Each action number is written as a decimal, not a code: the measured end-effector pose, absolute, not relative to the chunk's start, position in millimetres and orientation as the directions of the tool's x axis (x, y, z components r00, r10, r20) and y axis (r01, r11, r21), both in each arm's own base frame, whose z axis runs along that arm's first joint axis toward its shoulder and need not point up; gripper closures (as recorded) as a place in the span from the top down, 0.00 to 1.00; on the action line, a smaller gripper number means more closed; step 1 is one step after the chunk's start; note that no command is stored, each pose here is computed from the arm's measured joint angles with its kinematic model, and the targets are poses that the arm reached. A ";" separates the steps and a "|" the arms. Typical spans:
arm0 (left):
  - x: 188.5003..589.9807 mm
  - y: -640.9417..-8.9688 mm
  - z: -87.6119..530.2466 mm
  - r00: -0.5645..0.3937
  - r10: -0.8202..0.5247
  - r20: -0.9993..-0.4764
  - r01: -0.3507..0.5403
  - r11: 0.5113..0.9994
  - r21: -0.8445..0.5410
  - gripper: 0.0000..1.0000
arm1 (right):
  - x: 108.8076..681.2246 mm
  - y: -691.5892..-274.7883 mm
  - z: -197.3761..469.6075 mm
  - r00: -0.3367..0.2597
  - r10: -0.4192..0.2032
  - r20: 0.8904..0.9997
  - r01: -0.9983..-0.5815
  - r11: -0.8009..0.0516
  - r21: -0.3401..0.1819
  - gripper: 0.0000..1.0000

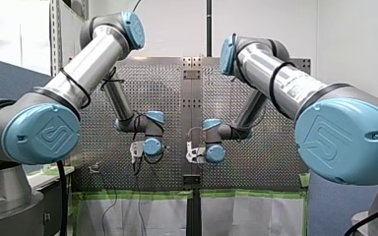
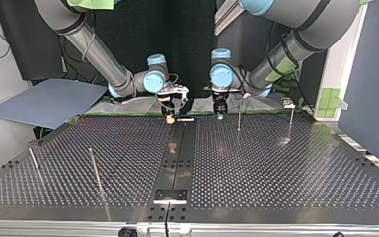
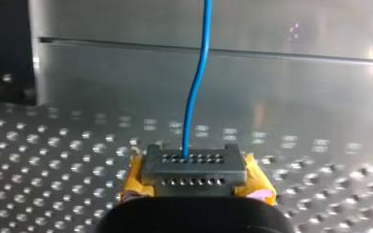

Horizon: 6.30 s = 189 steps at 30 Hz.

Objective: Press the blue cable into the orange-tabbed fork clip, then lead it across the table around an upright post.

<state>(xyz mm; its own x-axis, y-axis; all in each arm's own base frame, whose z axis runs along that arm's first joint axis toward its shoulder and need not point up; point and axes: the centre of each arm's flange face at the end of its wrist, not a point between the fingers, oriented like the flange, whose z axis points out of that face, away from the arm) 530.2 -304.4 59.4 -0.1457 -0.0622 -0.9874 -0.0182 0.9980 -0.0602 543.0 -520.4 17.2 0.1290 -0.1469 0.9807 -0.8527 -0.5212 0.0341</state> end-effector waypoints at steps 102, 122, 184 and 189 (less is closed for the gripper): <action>499.5 -392.9 510.5 0.120 -0.323 -0.939 0.196 0.935 -0.297 0.00 | 438.7 -503.2 502.4 -0.098 0.164 0.981 -0.931 -0.363 -0.033 0.00; 510.2 -445.5 500.4 0.040 -0.283 -0.958 0.244 0.933 -0.265 0.00 | 393.8 -536.5 502.8 -0.081 0.162 0.983 -0.958 -0.285 -0.032 0.00; 545.6 -553.6 457.0 -0.036 -0.335 -0.941 0.373 0.869 -0.324 0.00 | 297.1 -607.4 489.7 -0.083 0.154 0.985 -0.978 -0.201 -0.051 0.00; 549.3 -552.5 453.8 -0.038 -0.341 -0.939 0.385 0.862 -0.329 0.00 | 298.9 -613.2 479.4 -0.087 0.141 0.986 -0.974 -0.220 -0.055 0.00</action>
<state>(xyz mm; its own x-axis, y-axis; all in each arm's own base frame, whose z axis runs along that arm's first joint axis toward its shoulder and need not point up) 549.3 -552.5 453.8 -0.0383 -0.3415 -0.9391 0.3849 0.8623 -0.3292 298.9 -613.2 479.4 -0.0873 0.1406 0.9862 -0.9740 -0.2200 -0.0548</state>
